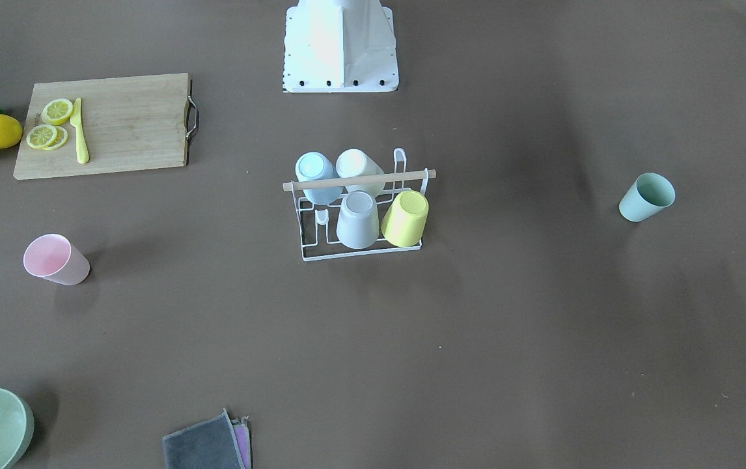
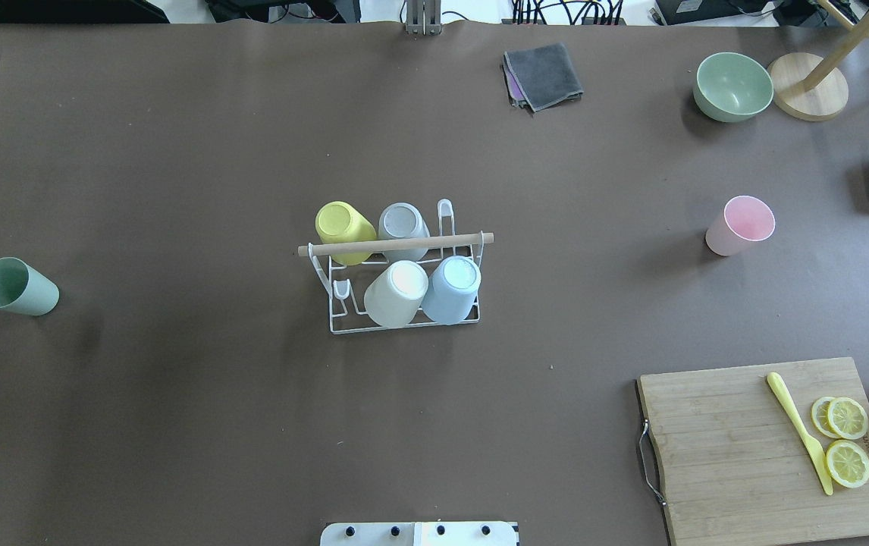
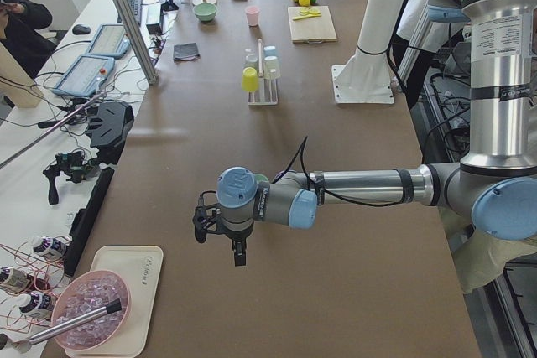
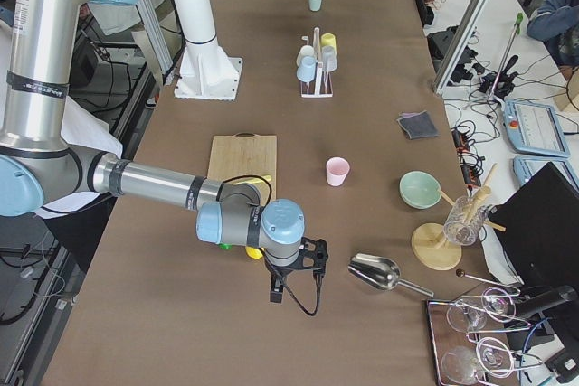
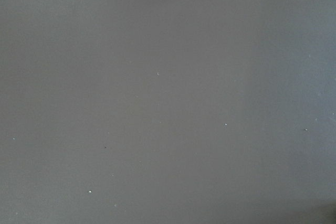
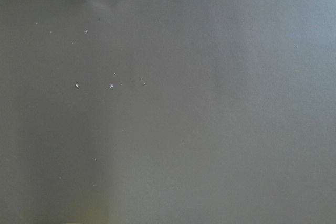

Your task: Place cup on cup holder

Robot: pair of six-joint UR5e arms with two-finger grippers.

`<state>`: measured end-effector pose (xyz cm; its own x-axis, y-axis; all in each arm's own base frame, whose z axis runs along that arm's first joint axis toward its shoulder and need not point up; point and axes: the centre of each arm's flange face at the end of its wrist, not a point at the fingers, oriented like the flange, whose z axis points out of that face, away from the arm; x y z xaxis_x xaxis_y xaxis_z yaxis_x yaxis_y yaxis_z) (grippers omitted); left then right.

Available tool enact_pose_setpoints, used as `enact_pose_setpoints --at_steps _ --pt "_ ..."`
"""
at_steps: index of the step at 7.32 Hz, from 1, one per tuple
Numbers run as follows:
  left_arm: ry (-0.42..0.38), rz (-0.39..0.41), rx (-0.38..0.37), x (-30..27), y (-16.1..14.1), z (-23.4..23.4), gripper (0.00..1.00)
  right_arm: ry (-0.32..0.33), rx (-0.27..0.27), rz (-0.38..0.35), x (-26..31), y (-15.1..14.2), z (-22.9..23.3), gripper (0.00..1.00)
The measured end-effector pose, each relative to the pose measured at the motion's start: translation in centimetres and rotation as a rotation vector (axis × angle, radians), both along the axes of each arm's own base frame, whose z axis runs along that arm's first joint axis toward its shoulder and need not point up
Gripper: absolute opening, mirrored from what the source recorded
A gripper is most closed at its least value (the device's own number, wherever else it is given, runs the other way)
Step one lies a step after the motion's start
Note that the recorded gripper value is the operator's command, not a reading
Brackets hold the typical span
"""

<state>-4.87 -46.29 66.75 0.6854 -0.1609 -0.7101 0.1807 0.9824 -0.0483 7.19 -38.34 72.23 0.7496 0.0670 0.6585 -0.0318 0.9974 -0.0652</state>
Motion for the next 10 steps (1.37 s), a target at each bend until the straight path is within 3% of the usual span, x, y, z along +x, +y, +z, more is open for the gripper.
enact_pose_setpoints --at_steps 5,8,10 --pt "0.001 0.0 0.001 0.0 -0.1 -0.1 0.99 0.0 0.018 0.01 0.0 -0.7 -1.3 1.0" --pt "0.003 -0.006 0.008 -0.3 0.9 -0.5 0.99 -0.02 0.016 0.023 -0.1 -2.8 -2.9 1.0" --pt "0.006 -0.009 0.005 -0.4 1.7 -0.6 0.99 -0.042 -0.003 0.024 -0.6 -6.4 -6.8 1.0"
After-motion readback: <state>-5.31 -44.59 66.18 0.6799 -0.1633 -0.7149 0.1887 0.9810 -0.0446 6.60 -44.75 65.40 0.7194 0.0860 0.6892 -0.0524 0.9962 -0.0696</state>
